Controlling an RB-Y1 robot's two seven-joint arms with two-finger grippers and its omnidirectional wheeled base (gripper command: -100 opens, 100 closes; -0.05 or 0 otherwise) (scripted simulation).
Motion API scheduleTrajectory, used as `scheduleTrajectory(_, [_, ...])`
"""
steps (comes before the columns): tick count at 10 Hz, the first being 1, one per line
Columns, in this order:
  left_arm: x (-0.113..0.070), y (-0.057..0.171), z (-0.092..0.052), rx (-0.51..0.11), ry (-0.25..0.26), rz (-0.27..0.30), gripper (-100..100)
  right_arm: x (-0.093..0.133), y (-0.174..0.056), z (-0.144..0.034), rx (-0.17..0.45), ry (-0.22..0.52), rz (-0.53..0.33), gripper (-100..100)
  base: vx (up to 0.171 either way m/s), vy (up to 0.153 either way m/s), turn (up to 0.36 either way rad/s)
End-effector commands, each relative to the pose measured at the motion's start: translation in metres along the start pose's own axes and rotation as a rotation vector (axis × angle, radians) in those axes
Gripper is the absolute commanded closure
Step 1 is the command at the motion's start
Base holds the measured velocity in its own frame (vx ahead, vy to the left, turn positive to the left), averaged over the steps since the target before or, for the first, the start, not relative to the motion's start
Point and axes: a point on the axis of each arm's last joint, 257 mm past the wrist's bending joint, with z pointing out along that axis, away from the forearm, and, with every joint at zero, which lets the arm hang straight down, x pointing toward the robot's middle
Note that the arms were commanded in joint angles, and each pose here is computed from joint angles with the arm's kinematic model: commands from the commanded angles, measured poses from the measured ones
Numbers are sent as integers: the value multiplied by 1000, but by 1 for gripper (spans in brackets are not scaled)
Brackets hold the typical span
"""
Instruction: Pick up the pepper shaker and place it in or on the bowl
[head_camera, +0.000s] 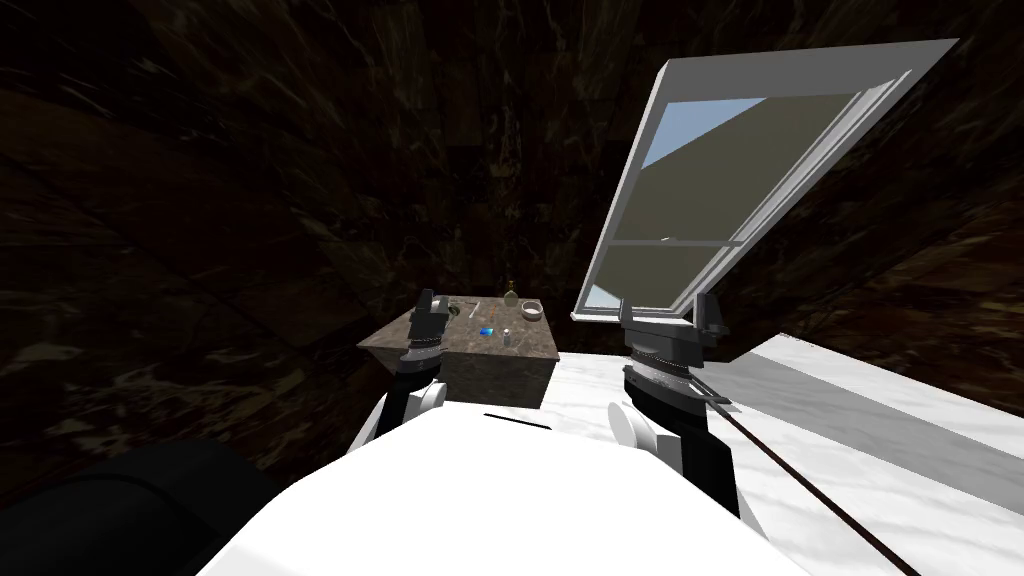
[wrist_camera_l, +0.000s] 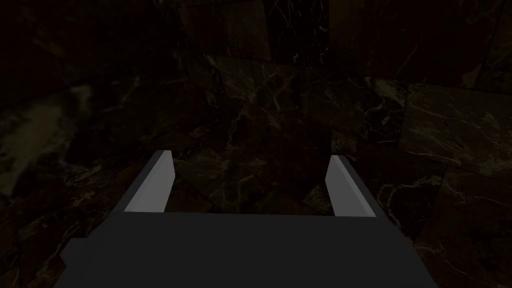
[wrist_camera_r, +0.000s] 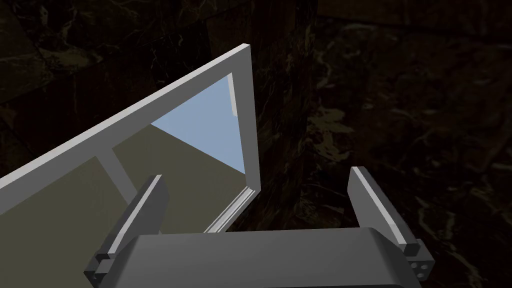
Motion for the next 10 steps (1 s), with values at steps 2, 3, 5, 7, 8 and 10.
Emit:
scheduleTrajectory(2, [10, 6, -2, -6, 62, 27, -100, 0, 0, 0, 0, 0, 0, 0, -23, -17, -16])
scheduleTrajectory(3, [14, 11, -3, -11, 90, 42, -100, 0, 0, 0, 0, 0, 0, 0, -38, -29, -21])
scheduleTrajectory(5, [22, 22, -6, -25, 141, 76, -100, 0, 0, 0, 0, 0, 0, 0, -54, -26, -24])
scheduleTrajectory(7, [28, 36, -10, -42, 186, 114, -100, 0, 0, 0, 0, 0, 0, 0, -71, -38, -37])
scheduleTrajectory(8, [31, 44, -13, -52, 206, 135, -100, 0, 0, 0, 0, 0, 0, 0, -88, -40, -36])
scheduleTrajectory(10, [36, 61, -18, -74, 243, 177, -100, 0, 0, 0, 0, 0, 0, 0, -95, -39, -43])
